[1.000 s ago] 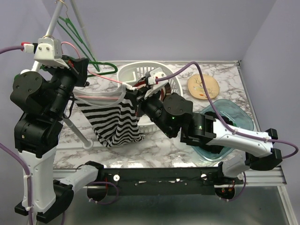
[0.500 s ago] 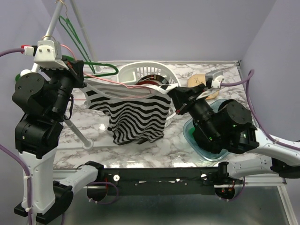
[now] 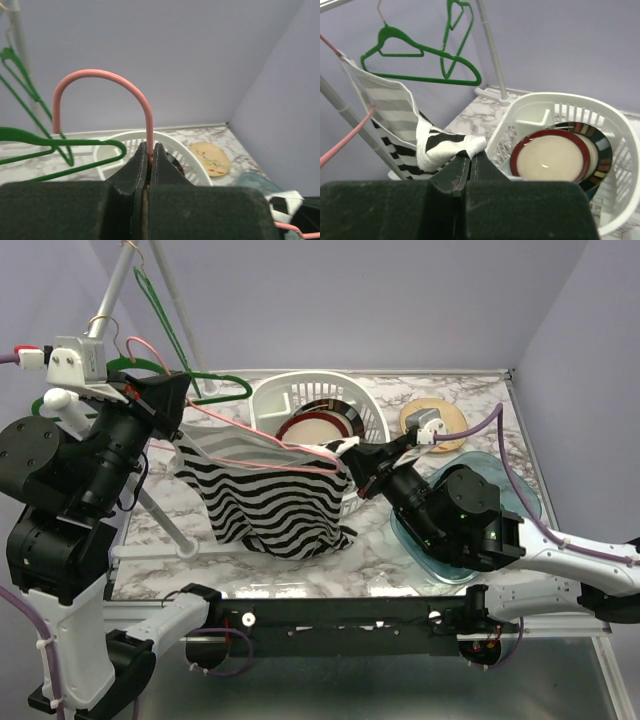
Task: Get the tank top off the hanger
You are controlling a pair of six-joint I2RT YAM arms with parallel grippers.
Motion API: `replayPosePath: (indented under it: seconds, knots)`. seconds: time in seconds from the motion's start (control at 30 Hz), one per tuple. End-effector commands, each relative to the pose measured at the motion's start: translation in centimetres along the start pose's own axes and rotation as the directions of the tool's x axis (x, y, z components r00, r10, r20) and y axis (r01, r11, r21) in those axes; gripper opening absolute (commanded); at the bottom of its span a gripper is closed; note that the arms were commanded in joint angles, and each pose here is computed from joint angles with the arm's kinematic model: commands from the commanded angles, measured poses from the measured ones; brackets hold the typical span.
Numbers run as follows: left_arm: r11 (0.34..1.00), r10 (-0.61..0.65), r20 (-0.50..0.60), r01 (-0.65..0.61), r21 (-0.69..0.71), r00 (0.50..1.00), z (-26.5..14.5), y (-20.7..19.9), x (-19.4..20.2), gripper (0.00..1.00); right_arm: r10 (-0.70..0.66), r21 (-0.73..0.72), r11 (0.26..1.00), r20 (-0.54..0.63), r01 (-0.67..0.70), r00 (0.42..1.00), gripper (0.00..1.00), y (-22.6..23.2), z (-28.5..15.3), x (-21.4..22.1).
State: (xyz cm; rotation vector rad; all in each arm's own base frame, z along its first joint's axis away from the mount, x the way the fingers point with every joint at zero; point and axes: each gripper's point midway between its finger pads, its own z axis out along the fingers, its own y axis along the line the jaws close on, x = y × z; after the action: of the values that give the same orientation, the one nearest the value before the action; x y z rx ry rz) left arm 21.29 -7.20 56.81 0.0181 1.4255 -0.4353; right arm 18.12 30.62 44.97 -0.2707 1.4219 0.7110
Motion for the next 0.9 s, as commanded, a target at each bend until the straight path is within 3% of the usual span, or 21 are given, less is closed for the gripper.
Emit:
replayPosePath:
  seconds: [0.0,0.17,0.33,0.63,0.67,0.7,0.87]
  knots:
    - [0.941,-0.153,-0.013,0.15,0.303,0.988,-3.6,-6.1,-1.6,0.0,0.071,-0.167,0.984,0.038,-0.063,0.997,0.01,3.4,0.8,-0.9]
    - [0.824,-0.266,-0.055,0.256,0.506,0.963,-7.2,-10.0,-2.6,0.0,0.066,-0.268,0.962,0.005,-0.062,0.998,0.01,6.7,2.4,0.3]
    - [0.782,-0.282,-0.032,0.249,0.572,0.959,-9.8,-11.2,-4.3,0.0,0.073,-0.278,0.958,-0.001,-0.071,0.997,0.01,7.4,3.5,0.0]
    - [0.79,-0.212,0.039,0.148,0.595,0.977,-11.1,-11.4,-5.2,0.0,0.003,-0.275,0.961,0.053,0.012,0.999,0.01,6.0,2.0,-4.9]
    - [0.797,-0.203,0.045,0.139,0.588,0.978,-11.1,-11.3,-5.2,0.0,0.018,-0.279,0.96,0.098,0.01,0.995,0.01,5.8,1.5,-7.7]
    - [0.806,-0.197,0.045,0.136,0.577,0.979,-11.1,-11.0,-5.0,0.0,-0.042,-0.274,0.96,0.069,0.06,0.997,0.01,5.3,1.1,-7.4]
    - [0.853,-0.154,0.076,0.094,0.514,0.985,-10.6,-9.6,-4.3,0.0,-0.125,-0.25,0.952,0.211,0.177,0.969,0.01,3.2,-1.5,-14.8]
